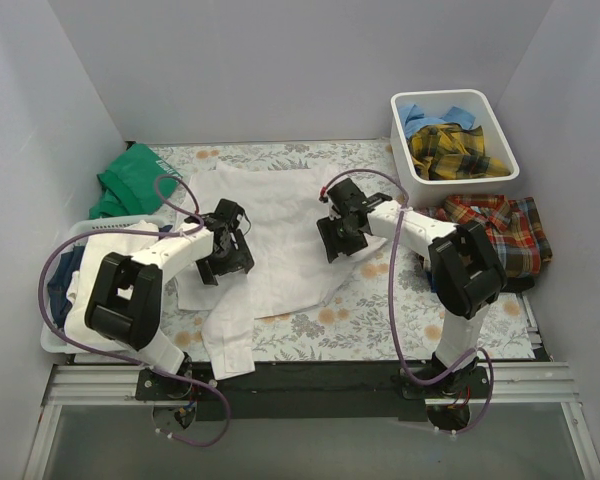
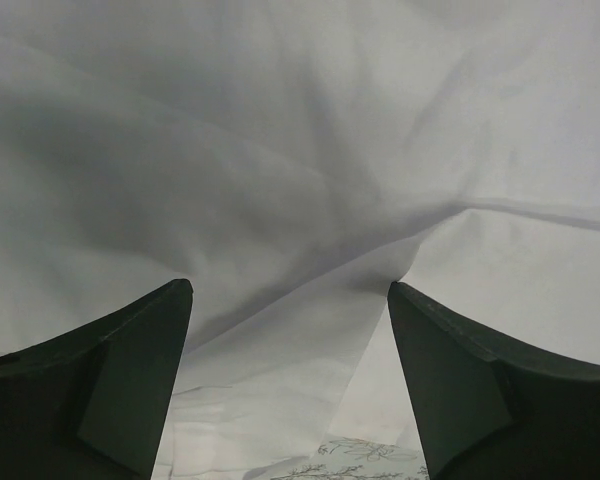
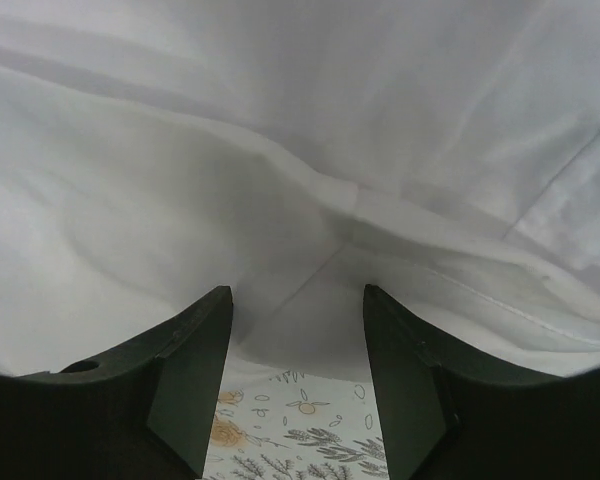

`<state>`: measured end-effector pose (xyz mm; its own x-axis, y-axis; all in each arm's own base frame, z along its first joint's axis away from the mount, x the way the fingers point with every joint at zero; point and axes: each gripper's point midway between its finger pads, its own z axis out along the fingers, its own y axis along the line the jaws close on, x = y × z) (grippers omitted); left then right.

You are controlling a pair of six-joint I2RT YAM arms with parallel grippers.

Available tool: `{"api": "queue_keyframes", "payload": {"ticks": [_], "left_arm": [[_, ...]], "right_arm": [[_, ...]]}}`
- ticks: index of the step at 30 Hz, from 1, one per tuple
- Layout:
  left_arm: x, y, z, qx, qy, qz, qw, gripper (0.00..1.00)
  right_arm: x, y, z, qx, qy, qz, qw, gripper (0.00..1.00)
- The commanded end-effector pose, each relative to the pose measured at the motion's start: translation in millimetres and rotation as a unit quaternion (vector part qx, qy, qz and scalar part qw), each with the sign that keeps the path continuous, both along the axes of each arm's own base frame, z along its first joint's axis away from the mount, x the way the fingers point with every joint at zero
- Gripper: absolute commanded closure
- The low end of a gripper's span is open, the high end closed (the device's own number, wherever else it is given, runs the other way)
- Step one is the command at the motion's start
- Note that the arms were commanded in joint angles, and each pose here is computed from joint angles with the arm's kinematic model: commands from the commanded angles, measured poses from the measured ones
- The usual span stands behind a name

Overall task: Fold and stack the long sleeve shirts
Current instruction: Flatten the shirt out

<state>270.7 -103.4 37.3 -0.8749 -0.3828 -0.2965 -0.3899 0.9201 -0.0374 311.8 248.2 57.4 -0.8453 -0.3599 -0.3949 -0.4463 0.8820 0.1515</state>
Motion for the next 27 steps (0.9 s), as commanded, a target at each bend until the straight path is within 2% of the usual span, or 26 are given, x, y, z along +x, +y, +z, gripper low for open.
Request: {"api": "queue_keyframes", "payload": {"ticks": [1,10,14,20,23,27], "left_arm": [[25,5,15,-0.003,-0.042,0.029,0.999,0.2],[25,21,-1,-0.019,-0.019,0.058,0.998,0.2],[24,15,-2,-0.032,-0.016,0.043,0.998,0.23],[15,-11,31,-0.087,-0.057,-0.058,0.993,0.23],[-5,-36,43,-0.126,-0.063,-0.121,0.983,0.23],[-30,-49,53,-0.145,-0.067,-0.141,0.977,0.23]], "right_arm": [[-23,-2,-16,0.002,0.026,0.023,0.999,0.37],[-81,-51,-44,-0.057,0.087,0.004,0.995,0.37],[-97,-78,-43,-0.089,0.098,-0.02,0.991,0.36],[-89,-79,-27,-0.073,0.075,-0.029,0.994,0.36],[-73,-66,-12,-0.054,0.057,-0.03,0.996,0.36],[-54,-55,6,-0.045,0.035,-0.038,0.998,0.36]]}}
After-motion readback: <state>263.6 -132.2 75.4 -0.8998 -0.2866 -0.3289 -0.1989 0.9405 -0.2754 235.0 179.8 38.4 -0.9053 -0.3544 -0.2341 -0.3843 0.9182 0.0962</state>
